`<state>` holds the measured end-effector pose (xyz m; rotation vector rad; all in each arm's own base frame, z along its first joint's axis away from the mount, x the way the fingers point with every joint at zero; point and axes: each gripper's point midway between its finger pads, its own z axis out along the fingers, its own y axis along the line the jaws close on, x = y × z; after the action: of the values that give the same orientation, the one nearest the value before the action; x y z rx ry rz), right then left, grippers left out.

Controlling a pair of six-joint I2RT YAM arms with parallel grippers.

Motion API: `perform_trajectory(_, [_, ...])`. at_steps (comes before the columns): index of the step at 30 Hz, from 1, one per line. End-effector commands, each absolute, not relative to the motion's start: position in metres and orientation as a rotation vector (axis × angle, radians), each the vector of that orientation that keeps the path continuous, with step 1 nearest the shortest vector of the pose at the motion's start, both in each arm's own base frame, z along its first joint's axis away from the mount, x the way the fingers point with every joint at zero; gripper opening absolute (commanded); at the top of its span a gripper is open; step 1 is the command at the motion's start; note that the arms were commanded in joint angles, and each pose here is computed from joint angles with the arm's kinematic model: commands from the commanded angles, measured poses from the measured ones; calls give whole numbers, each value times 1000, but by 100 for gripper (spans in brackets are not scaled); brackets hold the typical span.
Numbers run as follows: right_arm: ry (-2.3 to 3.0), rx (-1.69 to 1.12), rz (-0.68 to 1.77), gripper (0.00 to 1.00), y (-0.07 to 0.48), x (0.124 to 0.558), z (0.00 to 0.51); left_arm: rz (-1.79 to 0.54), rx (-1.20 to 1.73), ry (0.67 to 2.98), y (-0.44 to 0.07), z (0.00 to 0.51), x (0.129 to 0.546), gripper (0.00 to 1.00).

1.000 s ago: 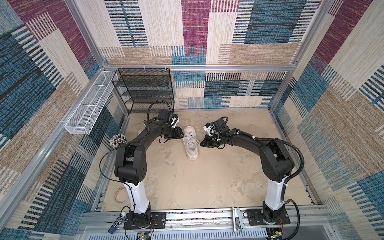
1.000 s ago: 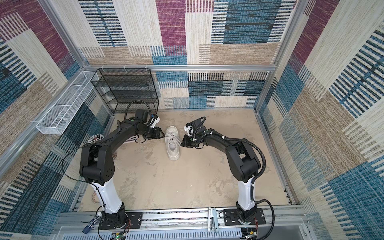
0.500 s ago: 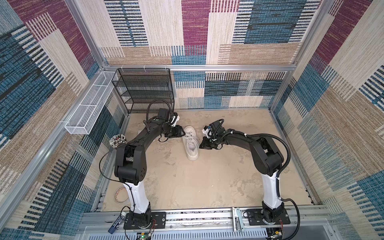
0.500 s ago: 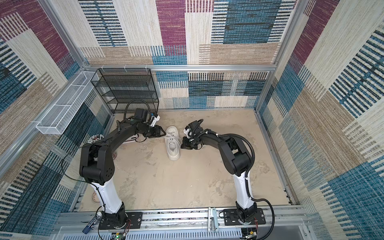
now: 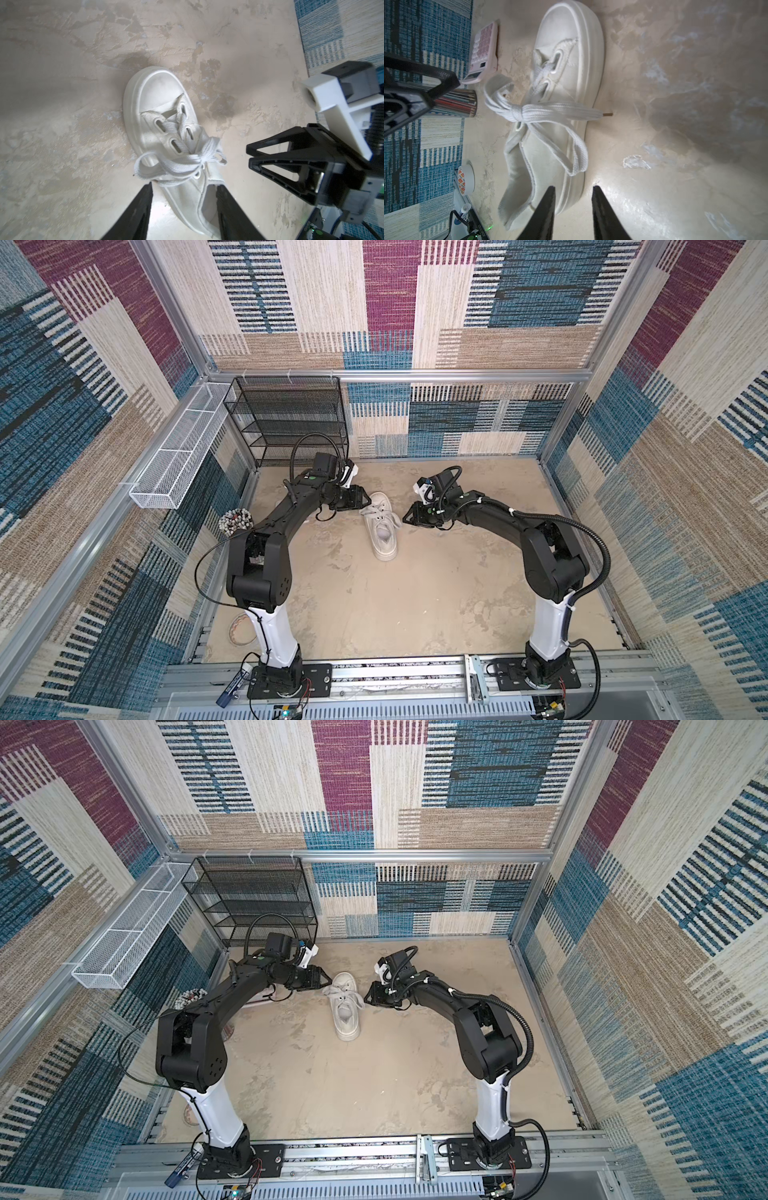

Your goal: Tie the shoes

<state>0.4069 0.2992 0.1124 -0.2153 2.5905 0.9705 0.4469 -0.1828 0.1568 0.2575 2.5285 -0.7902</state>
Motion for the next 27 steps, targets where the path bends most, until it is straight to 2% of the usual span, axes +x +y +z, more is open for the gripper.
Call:
perform_trajectory(1, [2496, -242, 1034, 33, 309, 415, 139, -862, 273, 2484, -197, 170, 448, 53])
perform_trajectory(12, [2503, -136, 1021, 33, 280, 429, 132, -1028, 357, 2497, -256, 155, 443, 52])
perform_trajectory(17, [2505, -133, 1005, 33, 275, 429, 134, -905, 281, 2585, -240, 125, 449, 52])
perform_trajectory(27, [2494, -139, 976, 34, 267, 434, 139, -888, 188, 2649, -217, 101, 453, 53])
